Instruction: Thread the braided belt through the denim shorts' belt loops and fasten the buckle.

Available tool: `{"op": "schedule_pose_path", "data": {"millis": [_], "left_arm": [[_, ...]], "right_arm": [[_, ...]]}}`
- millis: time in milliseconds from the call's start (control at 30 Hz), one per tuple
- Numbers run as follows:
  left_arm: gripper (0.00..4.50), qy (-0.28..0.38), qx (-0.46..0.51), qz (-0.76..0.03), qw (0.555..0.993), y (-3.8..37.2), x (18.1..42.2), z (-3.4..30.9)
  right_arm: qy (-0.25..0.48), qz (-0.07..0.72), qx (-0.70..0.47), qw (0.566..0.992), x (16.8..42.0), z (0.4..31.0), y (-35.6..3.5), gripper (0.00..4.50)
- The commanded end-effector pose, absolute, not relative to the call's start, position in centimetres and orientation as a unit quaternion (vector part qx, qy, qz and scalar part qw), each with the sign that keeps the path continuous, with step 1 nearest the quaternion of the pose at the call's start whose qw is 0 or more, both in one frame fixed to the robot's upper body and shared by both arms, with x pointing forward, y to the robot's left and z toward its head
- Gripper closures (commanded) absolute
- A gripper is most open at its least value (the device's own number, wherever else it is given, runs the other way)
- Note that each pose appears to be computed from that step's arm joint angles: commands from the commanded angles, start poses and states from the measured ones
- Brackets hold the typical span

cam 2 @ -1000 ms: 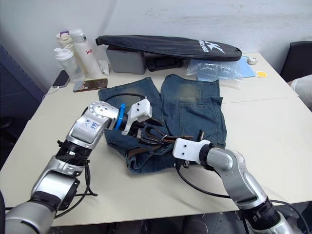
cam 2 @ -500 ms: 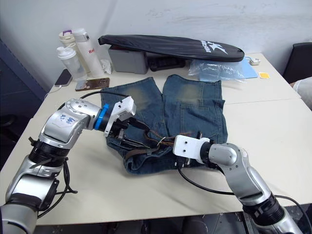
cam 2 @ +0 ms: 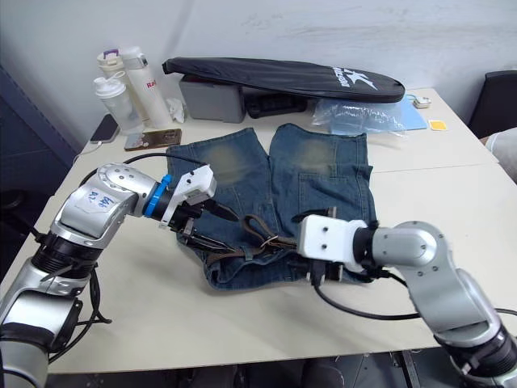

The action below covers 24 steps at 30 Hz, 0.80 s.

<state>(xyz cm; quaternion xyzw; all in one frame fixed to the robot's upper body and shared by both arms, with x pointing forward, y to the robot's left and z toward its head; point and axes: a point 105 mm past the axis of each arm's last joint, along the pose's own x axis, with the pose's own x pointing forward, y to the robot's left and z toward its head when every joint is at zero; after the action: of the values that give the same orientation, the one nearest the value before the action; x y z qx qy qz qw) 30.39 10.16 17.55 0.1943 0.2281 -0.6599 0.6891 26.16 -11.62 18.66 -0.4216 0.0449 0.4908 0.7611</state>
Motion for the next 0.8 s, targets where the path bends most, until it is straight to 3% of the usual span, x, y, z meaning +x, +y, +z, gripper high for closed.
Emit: {"op": "schedule_pose_path", "data": {"millis": [33, 600, 800], "left_arm": [[0.0, 0.221, 0.169, -0.677, 0.681, 10.4, 28.8, 18.6], [0.0, 0.244, 0.137, -0.633, 0.722, 12.1, 28.2, 17.9], [0.0, 0.246, 0.137, -0.628, 0.725, 12.3, 28.2, 17.9]], "right_arm": [[0.034, 0.426, -0.466, 0.775, 28.5, 19.9, -14.5, 0.1], [0.064, 0.448, -0.505, 0.735, 28.3, 15.3, -15.1, 0.1], [0.042, 0.435, -0.51, 0.741, 29.0, 15.6, -14.7, 0.1]]}}
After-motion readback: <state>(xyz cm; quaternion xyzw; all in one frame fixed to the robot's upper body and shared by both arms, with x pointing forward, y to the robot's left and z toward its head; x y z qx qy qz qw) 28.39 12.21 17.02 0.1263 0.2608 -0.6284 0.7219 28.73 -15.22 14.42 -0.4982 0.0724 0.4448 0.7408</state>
